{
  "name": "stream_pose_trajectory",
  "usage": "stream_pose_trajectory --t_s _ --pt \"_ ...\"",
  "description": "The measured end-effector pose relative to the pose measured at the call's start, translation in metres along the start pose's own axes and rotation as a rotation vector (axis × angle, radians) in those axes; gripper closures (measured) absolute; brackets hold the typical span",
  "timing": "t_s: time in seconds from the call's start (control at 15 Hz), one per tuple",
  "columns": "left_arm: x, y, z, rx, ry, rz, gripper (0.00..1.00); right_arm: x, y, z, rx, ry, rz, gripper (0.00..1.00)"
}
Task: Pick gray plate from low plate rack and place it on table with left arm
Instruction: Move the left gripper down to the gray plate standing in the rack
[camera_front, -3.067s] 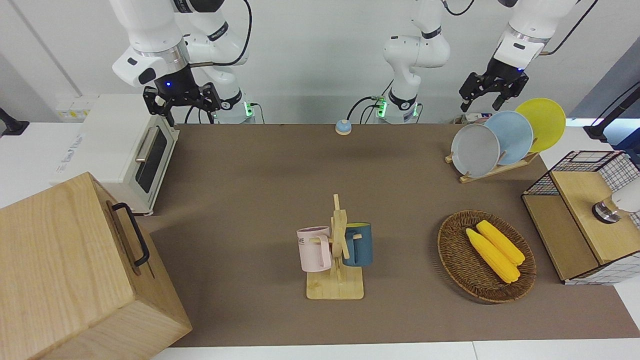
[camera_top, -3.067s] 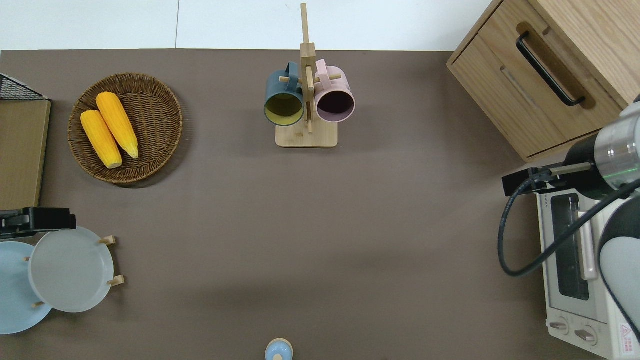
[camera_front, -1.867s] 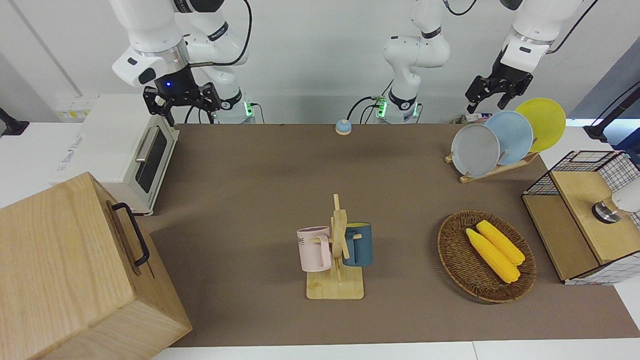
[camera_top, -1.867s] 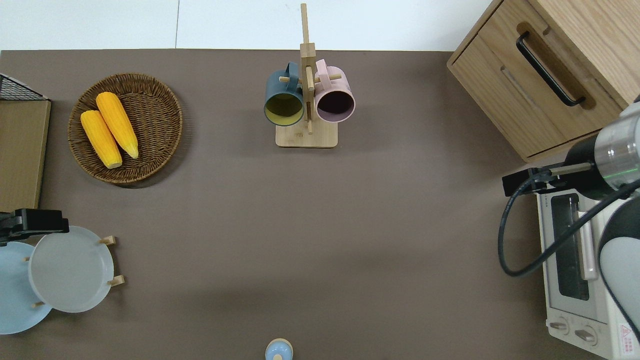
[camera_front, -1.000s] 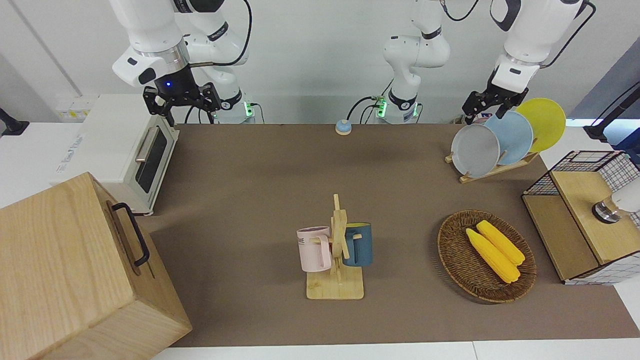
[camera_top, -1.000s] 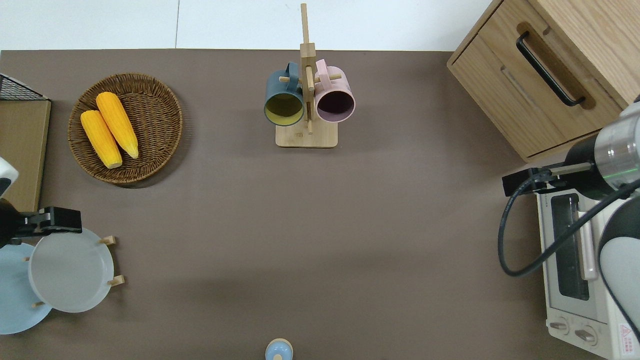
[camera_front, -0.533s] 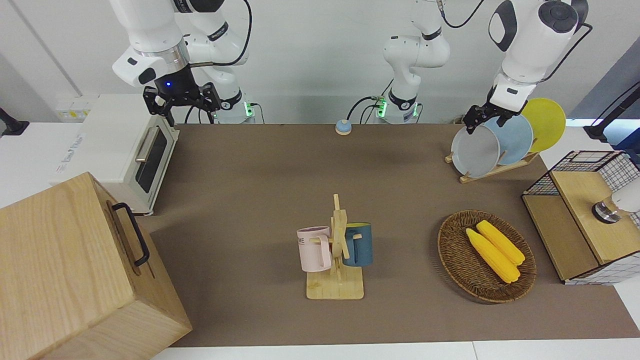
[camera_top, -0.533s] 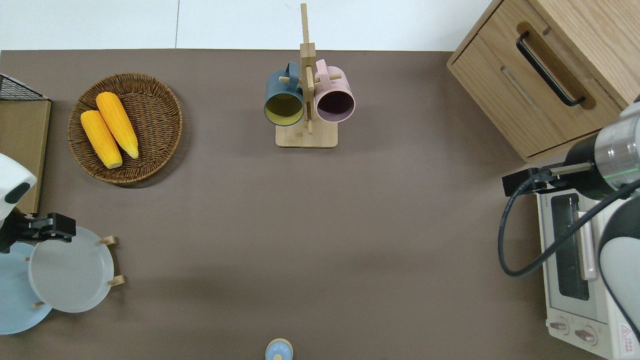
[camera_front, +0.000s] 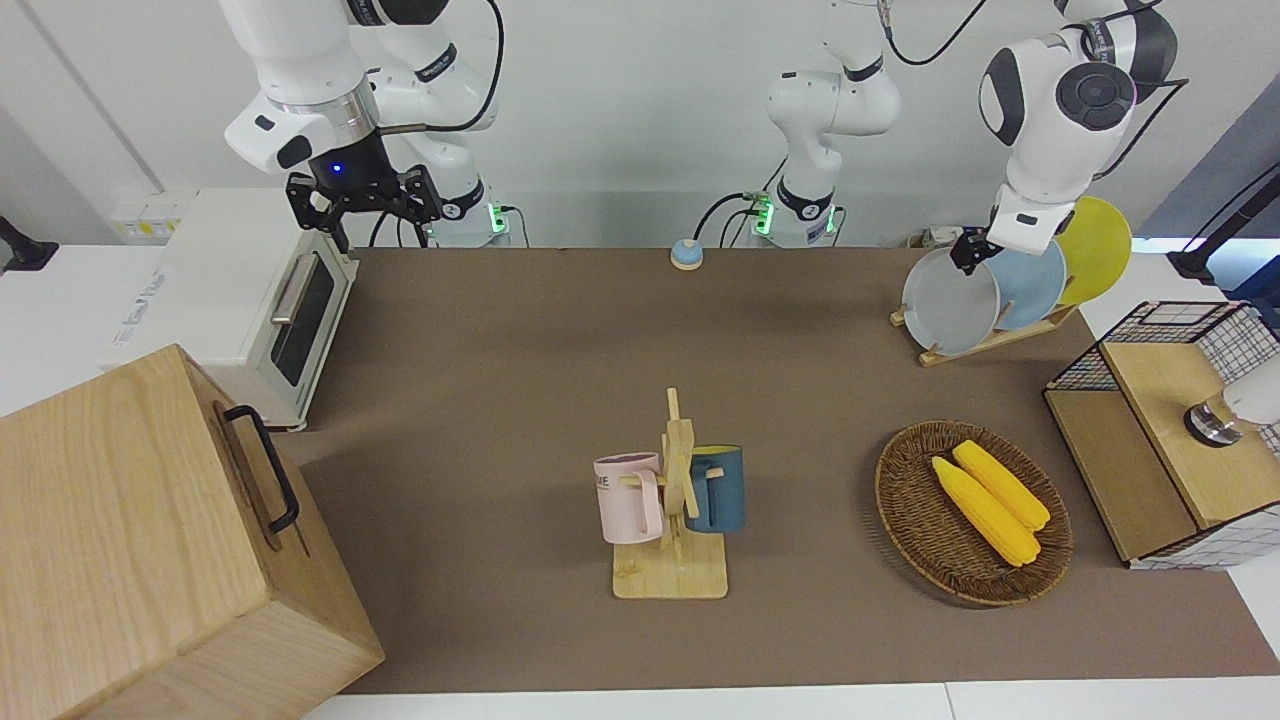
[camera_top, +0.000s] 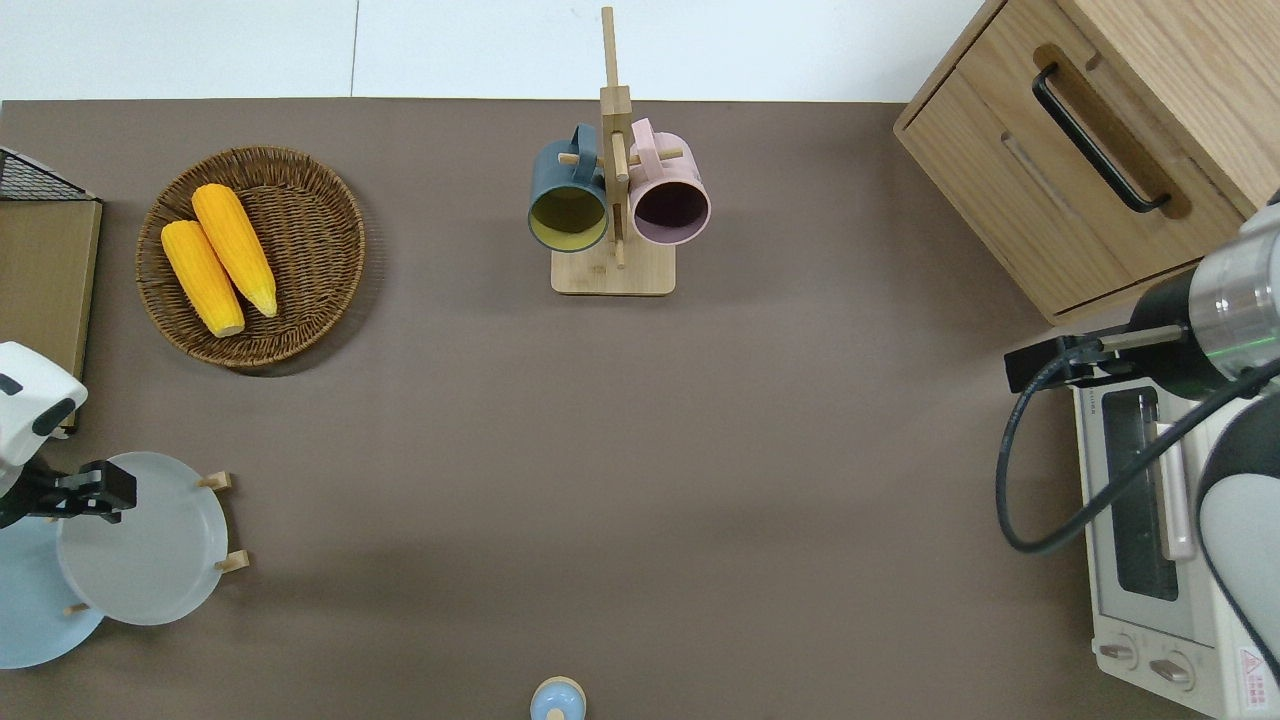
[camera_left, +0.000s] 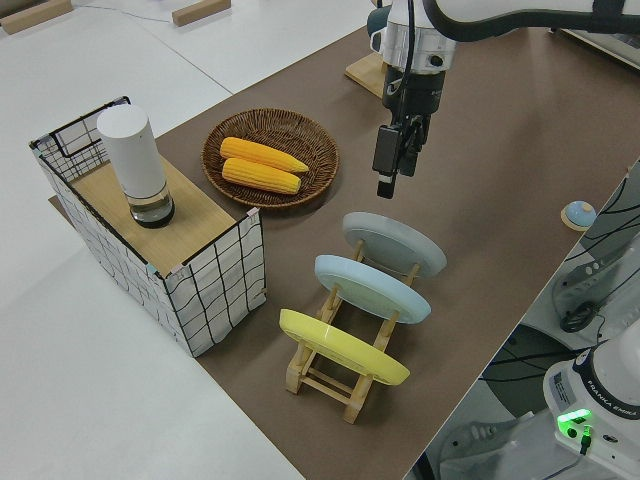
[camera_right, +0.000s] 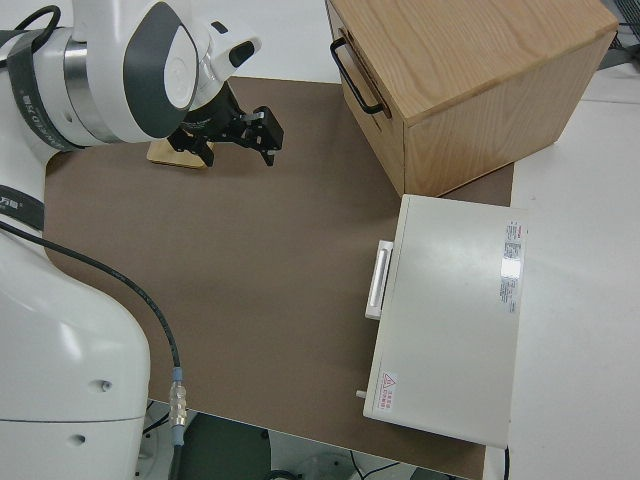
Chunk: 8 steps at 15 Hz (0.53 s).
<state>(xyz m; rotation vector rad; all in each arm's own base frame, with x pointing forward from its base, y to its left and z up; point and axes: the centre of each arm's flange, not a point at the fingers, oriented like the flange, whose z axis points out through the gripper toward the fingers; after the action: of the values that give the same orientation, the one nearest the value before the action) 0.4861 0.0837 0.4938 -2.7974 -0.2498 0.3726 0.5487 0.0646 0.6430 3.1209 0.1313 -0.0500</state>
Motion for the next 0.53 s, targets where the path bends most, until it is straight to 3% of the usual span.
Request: stream_pose_trajectory --t_s 0.27,0.53 --pt "-0.002 -0.011 0.03 -0.008 -0.057 -0.018 0.01 0.0 0.0 0.0 0.0 0.0 0.0 0.01" --pt "0.0 -0.011 0.05 -0.016 -0.06 -0.019 0.03 0.0 0.0 0.0 0.0 0.0 0.0 0.01"
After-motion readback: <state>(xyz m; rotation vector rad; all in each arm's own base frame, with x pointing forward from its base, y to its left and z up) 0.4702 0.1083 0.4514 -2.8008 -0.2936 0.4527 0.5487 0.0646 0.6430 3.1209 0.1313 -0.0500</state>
